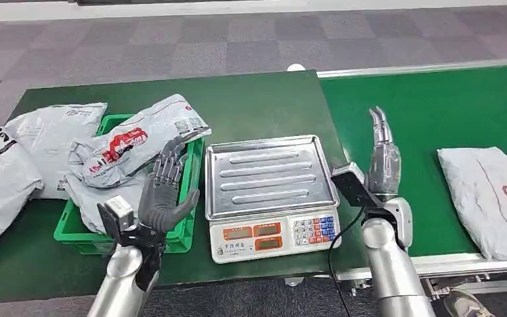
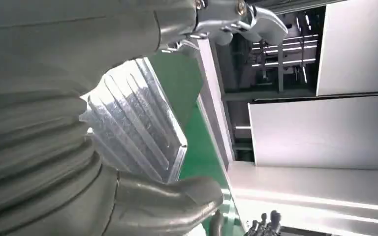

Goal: Moved the parcel from conveyor to table for the left to box.

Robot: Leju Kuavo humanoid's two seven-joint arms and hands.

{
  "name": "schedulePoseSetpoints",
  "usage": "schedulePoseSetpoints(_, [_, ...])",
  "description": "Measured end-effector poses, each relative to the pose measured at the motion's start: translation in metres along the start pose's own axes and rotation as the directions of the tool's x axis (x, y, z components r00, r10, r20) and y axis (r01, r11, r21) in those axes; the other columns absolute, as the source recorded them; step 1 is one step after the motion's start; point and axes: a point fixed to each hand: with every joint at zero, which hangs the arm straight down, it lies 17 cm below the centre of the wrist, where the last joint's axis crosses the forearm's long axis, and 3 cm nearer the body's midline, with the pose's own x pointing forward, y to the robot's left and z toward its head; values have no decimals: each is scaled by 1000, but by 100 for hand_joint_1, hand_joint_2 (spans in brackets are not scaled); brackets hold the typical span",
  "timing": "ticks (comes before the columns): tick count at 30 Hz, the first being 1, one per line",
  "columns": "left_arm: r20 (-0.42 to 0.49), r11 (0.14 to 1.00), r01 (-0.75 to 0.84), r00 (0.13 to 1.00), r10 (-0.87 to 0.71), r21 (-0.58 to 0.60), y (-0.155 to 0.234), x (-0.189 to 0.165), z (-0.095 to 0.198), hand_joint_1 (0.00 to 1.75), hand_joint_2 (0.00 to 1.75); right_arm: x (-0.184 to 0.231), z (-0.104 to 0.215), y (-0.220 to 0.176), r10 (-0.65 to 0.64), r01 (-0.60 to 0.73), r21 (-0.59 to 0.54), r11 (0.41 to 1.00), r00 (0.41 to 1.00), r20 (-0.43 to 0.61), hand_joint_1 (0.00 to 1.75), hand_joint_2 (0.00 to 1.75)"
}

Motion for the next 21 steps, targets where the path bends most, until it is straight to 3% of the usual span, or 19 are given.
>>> schedulePoseSetpoints(4, [0,1000,-1,1000,1,0,0,0,0,0,175,-2,-1,-1,7,-7,0,1000,1000,-6,0,175])
schedulePoseSetpoints(6, [7,1000,-17,1000,17,5,-2,1,4,0,175,-37,-18,-4,128,-125,44,991,989,-79,0,175])
schedulePoseSetpoints(7, [27,999,-49,998,48,6,-11,0,18,0,175,-157,-80,-66,463,-418,206,885,832,-305,0,175])
schedulePoseSetpoints(9, [11,998,-55,998,54,16,-11,-5,28,0,175,-188,-102,-104,522,-465,237,853,777,-353,0,175])
schedulePoseSetpoints(13, [7,998,-60,998,60,10,-15,-7,30,0,175,-224,-93,-119,569,-475,314,822,703,-427,0,175])
schedulePoseSetpoints(21, [4,998,-51,999,51,19,-13,-7,31,0,175,-270,-46,-104,637,-399,502,768,559,-530,0,175])
